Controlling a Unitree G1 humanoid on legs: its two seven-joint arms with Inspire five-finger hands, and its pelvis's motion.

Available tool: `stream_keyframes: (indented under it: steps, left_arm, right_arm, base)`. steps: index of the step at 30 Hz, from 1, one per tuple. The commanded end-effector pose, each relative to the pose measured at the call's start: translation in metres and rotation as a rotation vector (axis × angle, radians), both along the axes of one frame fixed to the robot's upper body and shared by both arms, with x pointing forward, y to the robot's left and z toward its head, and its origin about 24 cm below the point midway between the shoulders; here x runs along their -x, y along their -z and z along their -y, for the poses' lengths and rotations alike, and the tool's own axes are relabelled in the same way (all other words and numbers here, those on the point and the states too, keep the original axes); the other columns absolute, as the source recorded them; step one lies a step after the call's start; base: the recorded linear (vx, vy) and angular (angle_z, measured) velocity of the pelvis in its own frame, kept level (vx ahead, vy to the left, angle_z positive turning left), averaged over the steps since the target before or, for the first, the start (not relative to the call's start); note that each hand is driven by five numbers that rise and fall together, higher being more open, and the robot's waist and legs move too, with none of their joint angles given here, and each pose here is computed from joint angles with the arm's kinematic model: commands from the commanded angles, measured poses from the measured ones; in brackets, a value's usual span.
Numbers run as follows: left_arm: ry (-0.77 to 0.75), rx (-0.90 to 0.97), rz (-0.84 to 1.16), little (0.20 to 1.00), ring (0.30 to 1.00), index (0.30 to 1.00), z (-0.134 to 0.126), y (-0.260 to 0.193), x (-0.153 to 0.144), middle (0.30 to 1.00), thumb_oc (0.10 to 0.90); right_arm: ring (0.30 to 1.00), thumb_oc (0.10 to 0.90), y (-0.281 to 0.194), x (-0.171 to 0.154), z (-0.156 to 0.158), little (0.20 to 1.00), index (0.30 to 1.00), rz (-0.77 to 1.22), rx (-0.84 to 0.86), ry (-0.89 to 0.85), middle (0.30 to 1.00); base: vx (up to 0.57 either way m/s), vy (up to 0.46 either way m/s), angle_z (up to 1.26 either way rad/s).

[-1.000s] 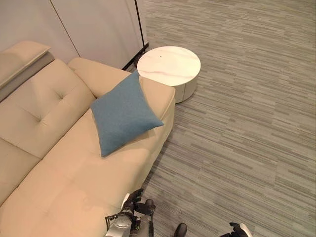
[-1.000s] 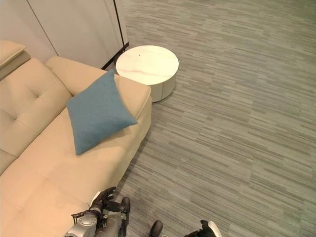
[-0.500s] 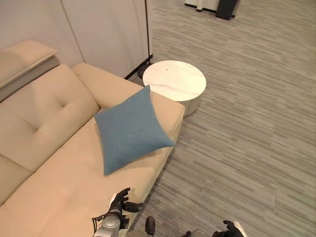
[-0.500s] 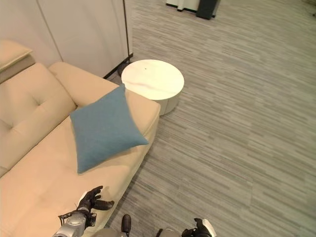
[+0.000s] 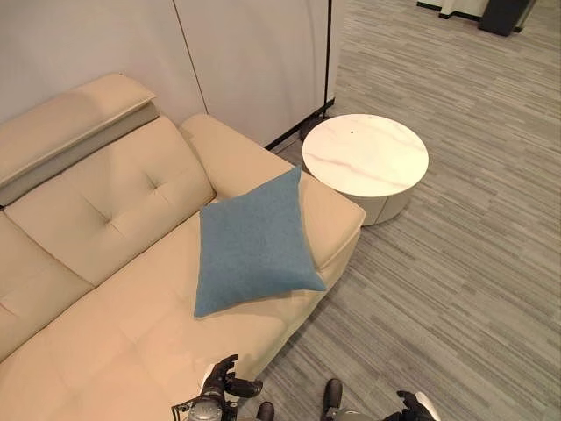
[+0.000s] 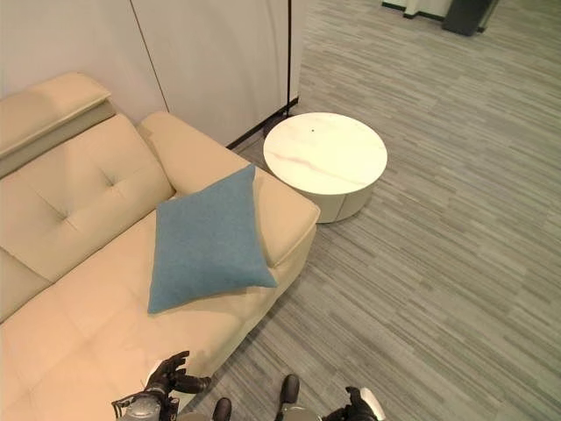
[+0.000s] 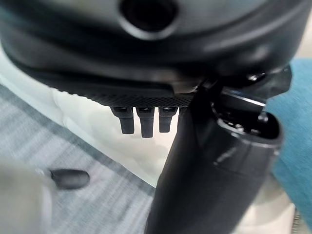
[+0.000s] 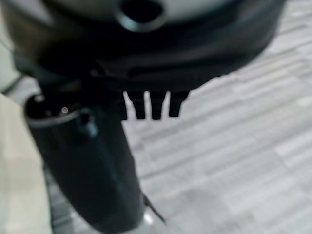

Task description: Pick up all the scattered cushions and arrange them neatly on the sofa.

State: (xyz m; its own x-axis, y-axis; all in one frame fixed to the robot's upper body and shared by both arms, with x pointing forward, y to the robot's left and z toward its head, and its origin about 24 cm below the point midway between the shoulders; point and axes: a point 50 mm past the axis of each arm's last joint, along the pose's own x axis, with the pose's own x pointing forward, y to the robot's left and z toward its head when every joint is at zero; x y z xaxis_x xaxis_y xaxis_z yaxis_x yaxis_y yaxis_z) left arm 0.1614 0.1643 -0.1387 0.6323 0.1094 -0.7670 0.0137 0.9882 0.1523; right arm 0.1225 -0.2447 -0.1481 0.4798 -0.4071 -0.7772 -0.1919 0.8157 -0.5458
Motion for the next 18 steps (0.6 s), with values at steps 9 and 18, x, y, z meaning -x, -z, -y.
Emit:
stream_keyframes:
  steps: [9,18]
  left_arm:
    - [0.011,0.026,0.250,0.900,0.900,0.900,0.008,-0.037,-0.052,0.900,0.800]
    - [-0.073,-0.003,0.228,0.900,0.900,0.900,-0.012,-0.031,-0.039,0.900,0.800]
  right_arm:
    - [0.900,0.800,-0.012,-0.015,0.013,0.900,0.900,0.142,0.024,0.080,0.900]
    - [0.900,0.800,-0.008,-0.011,-0.001,0.900,0.900,0.133,0.017,0.042,0.900]
  base:
    - [0.07,-0.064,0.83]
    - [0.07,0.065,0.06]
